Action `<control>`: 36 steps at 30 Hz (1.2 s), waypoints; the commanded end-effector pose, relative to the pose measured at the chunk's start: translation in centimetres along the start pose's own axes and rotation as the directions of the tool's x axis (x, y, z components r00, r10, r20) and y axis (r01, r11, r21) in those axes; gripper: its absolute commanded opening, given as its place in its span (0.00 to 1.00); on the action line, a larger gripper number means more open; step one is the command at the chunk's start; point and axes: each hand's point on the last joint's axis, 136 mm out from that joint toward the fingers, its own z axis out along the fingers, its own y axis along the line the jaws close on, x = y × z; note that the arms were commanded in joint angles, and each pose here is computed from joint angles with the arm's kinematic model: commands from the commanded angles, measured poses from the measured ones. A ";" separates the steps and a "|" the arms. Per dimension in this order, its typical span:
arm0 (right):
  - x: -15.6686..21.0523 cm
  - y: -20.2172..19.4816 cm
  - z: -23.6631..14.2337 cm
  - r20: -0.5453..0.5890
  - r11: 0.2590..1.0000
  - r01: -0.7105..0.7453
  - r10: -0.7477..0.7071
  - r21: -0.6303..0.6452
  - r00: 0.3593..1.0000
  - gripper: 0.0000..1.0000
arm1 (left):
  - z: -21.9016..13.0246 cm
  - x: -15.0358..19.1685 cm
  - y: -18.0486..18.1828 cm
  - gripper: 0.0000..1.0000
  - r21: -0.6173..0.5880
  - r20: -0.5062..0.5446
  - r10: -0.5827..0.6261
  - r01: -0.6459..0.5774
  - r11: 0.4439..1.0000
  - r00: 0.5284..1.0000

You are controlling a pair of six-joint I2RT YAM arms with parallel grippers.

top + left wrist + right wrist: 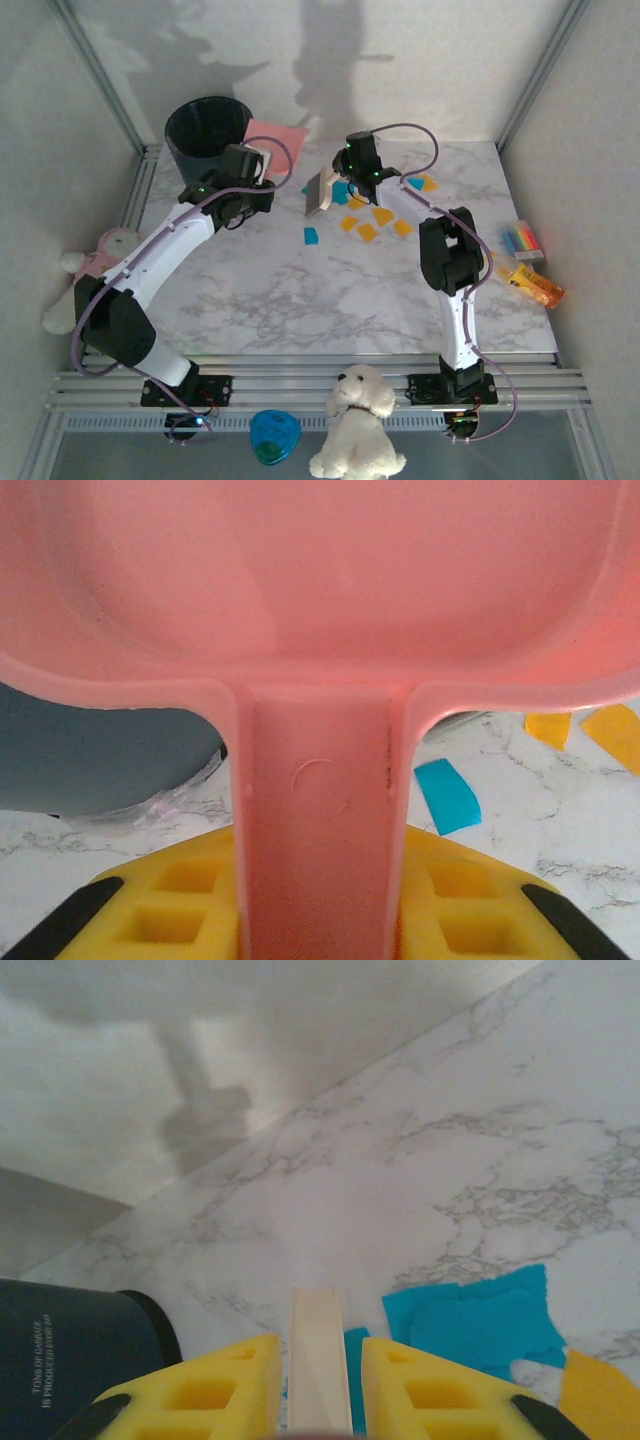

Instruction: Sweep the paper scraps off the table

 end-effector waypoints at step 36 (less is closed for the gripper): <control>1.2 -9.3 -14.1 -0.031 0.919 0.248 -0.250 0.305 0.968 0.00 | 1.3 2.0 -1.7 0.00 0.019 -0.138 0.091 -0.089 0.996 0.986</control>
